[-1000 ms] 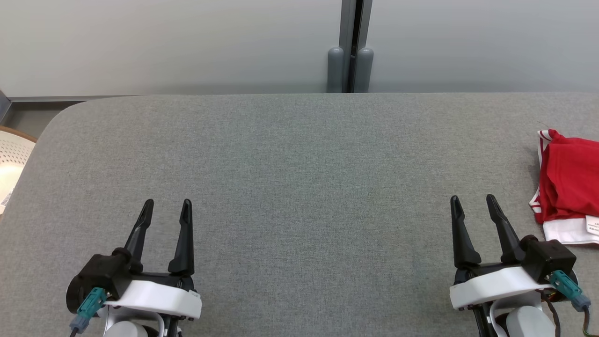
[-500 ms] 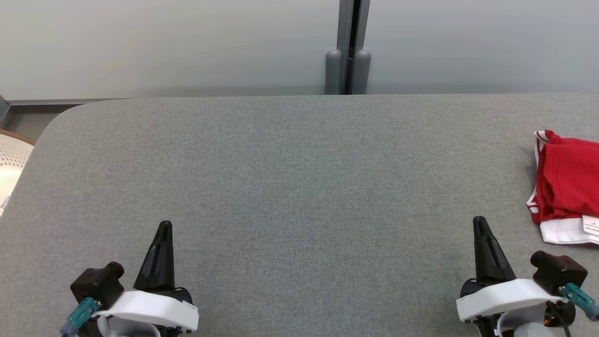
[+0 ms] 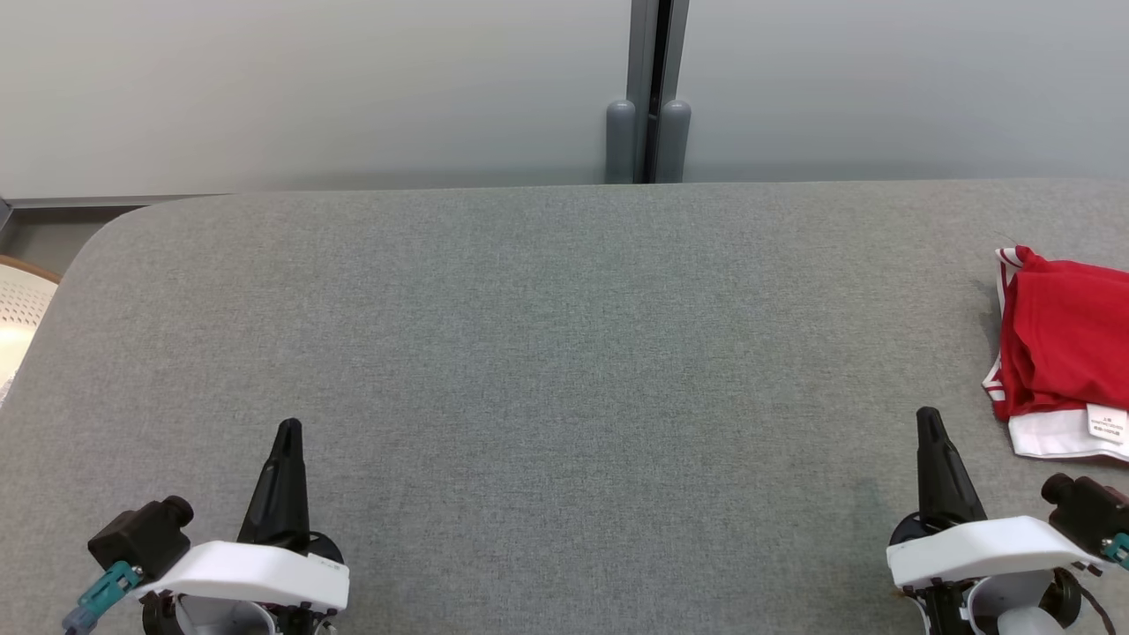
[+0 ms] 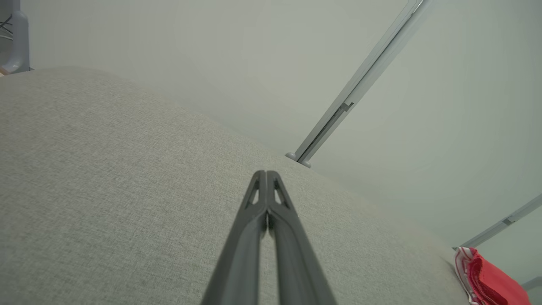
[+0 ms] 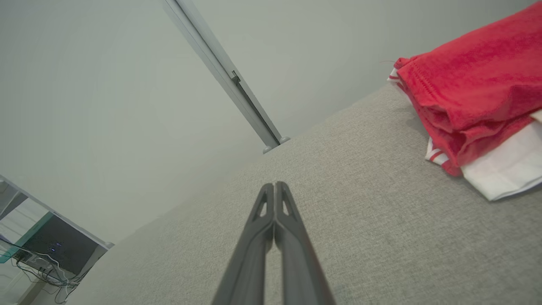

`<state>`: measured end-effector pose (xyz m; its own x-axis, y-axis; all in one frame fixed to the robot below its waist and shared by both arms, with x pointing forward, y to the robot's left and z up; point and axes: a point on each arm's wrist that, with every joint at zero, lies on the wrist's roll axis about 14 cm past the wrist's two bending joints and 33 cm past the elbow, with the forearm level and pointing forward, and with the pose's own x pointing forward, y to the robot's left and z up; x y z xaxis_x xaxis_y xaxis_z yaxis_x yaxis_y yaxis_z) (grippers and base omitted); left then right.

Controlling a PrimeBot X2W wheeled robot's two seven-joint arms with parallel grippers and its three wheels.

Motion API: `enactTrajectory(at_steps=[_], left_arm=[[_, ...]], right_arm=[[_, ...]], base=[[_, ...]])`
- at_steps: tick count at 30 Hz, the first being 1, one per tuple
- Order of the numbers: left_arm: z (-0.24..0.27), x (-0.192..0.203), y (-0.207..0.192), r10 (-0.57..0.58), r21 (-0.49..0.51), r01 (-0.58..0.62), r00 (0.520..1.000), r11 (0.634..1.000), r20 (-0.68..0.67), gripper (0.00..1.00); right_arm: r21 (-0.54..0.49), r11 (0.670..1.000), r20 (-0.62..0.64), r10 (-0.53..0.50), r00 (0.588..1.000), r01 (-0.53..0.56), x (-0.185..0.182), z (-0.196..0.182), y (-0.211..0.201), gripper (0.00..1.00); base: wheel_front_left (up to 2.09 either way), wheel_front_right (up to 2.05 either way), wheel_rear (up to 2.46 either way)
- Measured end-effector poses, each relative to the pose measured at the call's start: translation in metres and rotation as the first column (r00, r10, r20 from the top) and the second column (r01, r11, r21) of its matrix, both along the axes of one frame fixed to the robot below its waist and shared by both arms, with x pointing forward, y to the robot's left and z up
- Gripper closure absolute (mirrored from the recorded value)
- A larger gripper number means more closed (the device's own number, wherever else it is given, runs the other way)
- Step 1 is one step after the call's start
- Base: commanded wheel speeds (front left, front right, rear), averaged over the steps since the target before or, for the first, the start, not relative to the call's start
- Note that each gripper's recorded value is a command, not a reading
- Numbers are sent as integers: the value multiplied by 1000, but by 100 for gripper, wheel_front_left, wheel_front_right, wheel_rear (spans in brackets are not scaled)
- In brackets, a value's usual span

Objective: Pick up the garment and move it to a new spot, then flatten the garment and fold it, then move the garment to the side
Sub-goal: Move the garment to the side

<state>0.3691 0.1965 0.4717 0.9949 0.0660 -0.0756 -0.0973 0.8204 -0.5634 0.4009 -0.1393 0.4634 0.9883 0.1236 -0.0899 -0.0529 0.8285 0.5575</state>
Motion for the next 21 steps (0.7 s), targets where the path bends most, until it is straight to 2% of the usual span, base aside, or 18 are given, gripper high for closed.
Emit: enactTrajectory(at_steps=[10, 21], left_arm=[[1, 3, 3, 18, -140, -18, 1000, 990, -4, 100], [3, 5, 5, 30, -277, -30, 1000, 960, -6, 100]], right_arm=[[137, 989, -20, -45, 999, 48, 0, 4, -10, 100], [271, 959, -45, -74, 996, 83, 0, 7, -18, 100]], base=[[0, 0, 0], [0, 0, 0]])
